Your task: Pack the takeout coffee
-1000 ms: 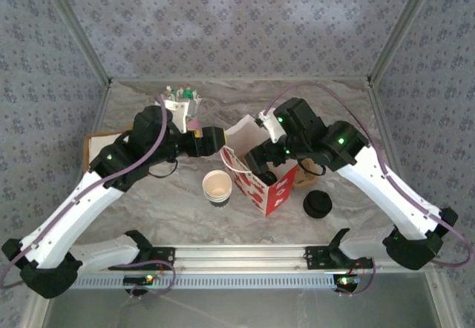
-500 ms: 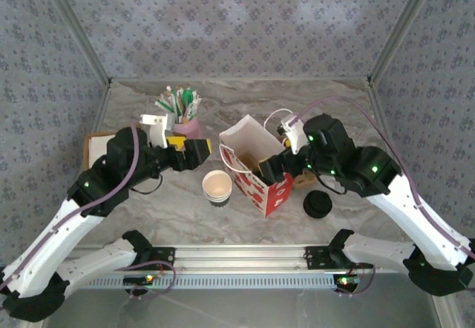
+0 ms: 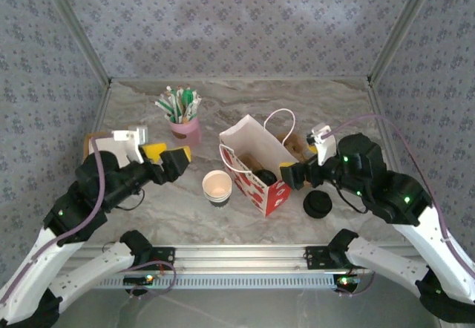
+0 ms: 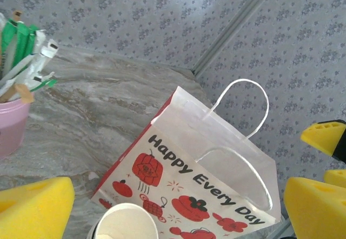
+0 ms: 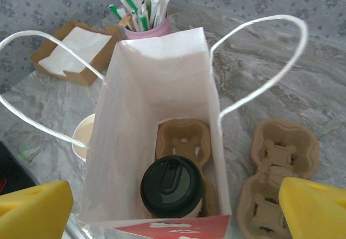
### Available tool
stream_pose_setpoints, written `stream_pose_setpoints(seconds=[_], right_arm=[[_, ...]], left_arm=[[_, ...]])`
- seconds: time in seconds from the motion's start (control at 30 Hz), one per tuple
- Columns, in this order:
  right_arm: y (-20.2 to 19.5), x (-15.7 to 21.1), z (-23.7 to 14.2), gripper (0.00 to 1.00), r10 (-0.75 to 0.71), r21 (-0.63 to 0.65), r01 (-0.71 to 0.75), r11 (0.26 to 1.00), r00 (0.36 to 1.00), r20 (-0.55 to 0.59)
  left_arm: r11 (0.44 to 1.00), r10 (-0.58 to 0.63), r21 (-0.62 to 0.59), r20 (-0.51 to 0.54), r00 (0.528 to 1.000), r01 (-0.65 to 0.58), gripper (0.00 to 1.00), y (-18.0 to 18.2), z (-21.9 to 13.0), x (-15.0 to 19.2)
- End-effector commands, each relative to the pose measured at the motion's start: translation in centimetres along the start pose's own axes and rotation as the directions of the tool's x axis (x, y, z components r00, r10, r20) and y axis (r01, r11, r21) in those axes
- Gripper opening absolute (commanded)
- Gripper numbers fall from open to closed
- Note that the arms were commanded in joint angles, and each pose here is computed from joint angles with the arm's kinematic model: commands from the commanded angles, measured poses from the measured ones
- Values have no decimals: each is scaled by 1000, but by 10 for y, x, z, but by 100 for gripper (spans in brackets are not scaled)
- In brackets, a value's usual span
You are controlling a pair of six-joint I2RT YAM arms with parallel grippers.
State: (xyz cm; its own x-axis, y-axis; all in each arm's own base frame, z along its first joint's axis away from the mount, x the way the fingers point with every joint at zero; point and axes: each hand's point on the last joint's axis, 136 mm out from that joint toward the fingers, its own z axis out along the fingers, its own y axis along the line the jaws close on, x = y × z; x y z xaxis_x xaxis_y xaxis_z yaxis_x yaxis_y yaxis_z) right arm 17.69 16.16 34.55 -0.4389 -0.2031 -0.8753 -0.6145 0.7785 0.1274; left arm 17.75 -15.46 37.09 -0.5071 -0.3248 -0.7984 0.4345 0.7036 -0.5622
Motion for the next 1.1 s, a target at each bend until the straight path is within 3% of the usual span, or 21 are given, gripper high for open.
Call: stream_pose_setpoints(seconds=[0.0,0.53,0.7,0.83,1.07], right_arm=[[-8,4,-3,100,36,28,-36,999,999,14],[1,81,-13,82,238,-43,-247,968,959,-153],[5,105,-6,68,287,-57,-303,951,937,-200],[6,122,7,52,310,-62,-332,941,922,-230],[12,129,30,35,388,-100,-418,903,893,-227]], left_arm=[[997,-12,-71,-34,999,9,99,17,-1,13],[974,-84,-225,-310,947,13,97,55,41,88],[974,-116,-226,-383,917,29,91,56,64,107],[979,-119,-201,-370,921,46,84,53,77,109],[984,-116,-168,-357,927,58,73,45,97,104]])
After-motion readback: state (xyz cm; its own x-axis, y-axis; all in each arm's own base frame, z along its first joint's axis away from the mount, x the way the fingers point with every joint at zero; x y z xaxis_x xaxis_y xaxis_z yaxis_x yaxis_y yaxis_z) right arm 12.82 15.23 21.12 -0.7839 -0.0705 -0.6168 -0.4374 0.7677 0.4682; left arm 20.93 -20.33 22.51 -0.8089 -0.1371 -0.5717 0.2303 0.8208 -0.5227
